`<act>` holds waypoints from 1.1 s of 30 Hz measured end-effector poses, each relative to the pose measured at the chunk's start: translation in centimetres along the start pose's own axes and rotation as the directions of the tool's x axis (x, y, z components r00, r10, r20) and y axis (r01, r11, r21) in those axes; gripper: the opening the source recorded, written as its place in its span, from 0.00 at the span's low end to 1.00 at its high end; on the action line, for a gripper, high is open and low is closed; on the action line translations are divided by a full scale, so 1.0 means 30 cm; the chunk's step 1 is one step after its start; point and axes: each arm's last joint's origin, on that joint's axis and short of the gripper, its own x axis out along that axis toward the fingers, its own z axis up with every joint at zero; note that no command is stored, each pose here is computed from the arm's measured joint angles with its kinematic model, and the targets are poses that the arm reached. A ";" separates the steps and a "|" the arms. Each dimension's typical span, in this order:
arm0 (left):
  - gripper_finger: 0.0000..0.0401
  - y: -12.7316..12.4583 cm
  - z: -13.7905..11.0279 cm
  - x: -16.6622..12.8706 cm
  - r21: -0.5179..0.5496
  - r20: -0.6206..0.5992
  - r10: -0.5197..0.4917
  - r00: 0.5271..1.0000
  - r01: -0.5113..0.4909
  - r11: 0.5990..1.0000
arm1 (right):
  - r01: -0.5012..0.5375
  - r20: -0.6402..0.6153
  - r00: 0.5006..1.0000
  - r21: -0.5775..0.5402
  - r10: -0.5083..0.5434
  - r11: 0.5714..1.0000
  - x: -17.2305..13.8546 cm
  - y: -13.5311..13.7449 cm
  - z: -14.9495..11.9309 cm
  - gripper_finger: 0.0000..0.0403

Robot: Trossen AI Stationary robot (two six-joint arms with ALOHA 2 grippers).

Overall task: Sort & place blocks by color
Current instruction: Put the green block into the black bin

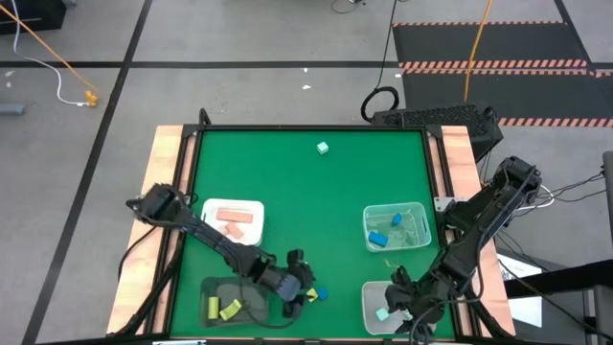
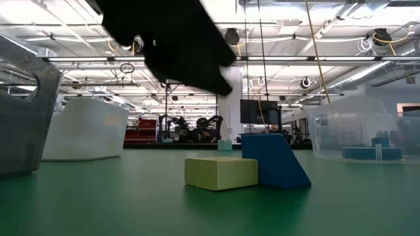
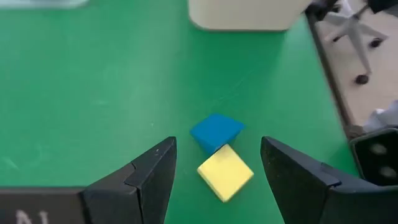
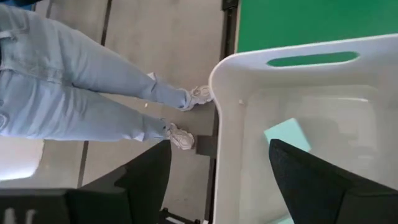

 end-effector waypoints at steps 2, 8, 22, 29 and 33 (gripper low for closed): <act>0.58 -0.008 -0.004 0.039 -0.037 -0.004 0.003 1.000 -0.004 0.999 | -0.003 -0.007 1.000 -0.017 0.002 1.000 0.000 0.005 -0.008 0.65; 0.58 -0.008 -0.033 0.091 -0.146 -0.070 0.046 0.997 -0.056 0.988 | 0.009 -0.044 0.999 -0.046 -0.011 0.999 0.000 0.013 -0.037 0.65; 0.58 -0.089 -0.088 0.084 -0.128 -0.103 0.036 0.994 -0.050 0.991 | 0.060 -0.101 0.993 -0.088 -0.069 0.994 -0.002 0.004 -0.069 0.65; 0.58 -0.065 -0.087 0.087 -0.065 -0.093 0.119 0.989 -0.125 0.990 | 0.058 -0.098 0.993 -0.116 -0.070 0.992 -0.002 0.004 -0.069 0.65; 0.58 -0.059 -0.078 0.090 -0.040 -0.088 0.094 0.992 -0.097 0.994 | 0.059 -0.098 0.993 -0.112 -0.070 0.992 -0.002 0.004 -0.068 0.65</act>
